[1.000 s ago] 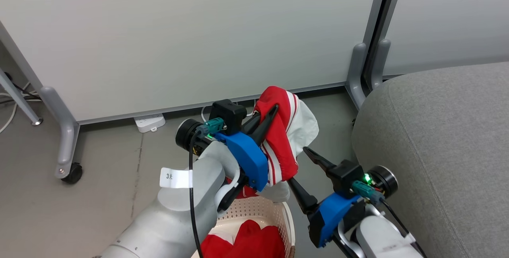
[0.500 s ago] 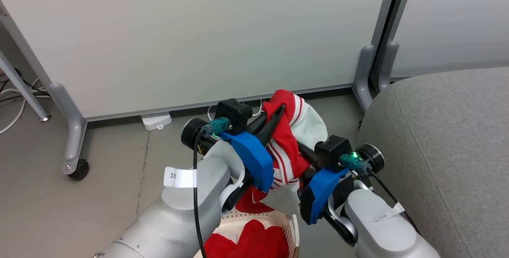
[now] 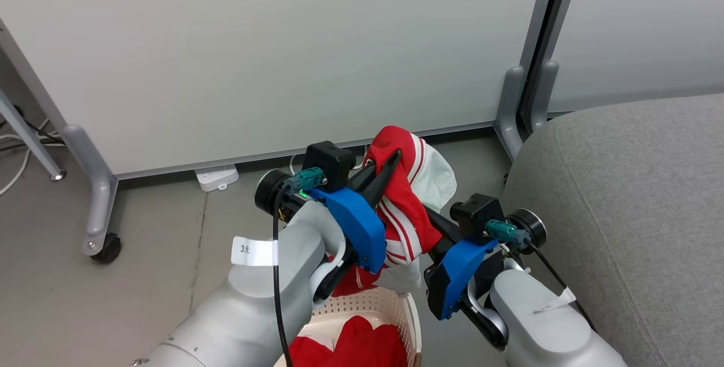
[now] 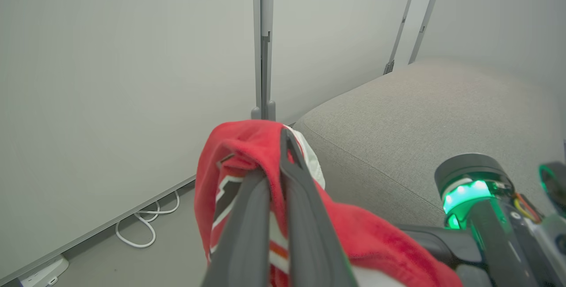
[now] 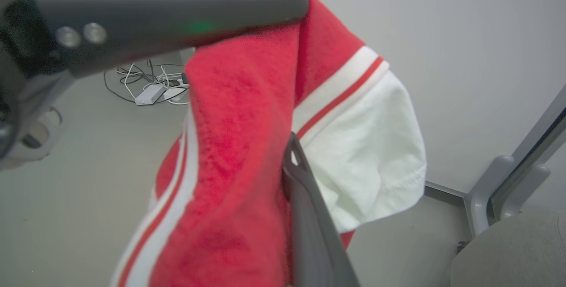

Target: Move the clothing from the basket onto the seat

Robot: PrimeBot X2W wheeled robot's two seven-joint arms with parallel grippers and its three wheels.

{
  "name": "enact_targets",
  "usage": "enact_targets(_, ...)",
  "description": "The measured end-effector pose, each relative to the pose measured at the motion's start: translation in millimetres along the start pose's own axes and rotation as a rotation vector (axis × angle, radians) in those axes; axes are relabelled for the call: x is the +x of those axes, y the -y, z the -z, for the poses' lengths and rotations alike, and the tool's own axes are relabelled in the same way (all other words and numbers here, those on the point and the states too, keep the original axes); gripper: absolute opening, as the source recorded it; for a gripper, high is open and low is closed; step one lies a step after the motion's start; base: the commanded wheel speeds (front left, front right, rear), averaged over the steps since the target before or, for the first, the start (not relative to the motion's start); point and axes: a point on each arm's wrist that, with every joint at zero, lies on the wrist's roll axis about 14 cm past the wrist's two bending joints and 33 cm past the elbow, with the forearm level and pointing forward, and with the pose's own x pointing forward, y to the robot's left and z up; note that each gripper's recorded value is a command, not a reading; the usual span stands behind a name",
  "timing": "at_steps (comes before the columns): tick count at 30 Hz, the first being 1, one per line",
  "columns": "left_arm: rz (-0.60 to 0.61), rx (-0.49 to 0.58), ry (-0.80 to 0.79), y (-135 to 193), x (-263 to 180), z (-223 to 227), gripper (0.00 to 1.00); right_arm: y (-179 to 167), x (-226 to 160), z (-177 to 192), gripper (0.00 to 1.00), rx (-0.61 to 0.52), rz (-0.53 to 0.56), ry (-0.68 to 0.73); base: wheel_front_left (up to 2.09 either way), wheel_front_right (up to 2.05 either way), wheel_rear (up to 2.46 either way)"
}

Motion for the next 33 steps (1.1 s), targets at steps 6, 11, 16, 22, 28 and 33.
enact_targets(6,0.009,0.0,-0.002,3.5,1.2,0.4,0.0,2.3,-2.6,1.7,0.0,0.004,0.008,-0.003,0.0,0.0,0.0)
enact_targets(11,0.012,-0.002,-0.005,4.8,1.9,0.9,0.0,4.1,-4.7,3.1,0.0,0.007,0.015,-0.005,0.0,0.0,0.0)
enact_targets(16,0.013,-0.001,-0.003,5.4,2.3,0.1,0.0,5.8,-5.6,3.7,0.0,0.007,0.02,-0.007,0.0,0.0,0.0)
enact_targets(22,0.017,-0.005,-0.008,6.5,3.1,1.8,0.0,5.9,-5.9,5.0,0.0,0.007,0.02,-0.01,0.0,0.0,0.0)
enact_targets(28,0.023,-0.01,0.04,9.3,8.2,-12.0,1.0,9.7,-4.0,2.7,0.0,0.012,0.027,-0.002,0.0,0.0,0.0)
enact_targets(33,0.016,-0.034,0.099,7.8,-1.7,-12.9,1.0,15.2,-1.6,1.8,0.0,0.019,0.04,0.005,0.0,0.0,0.0)
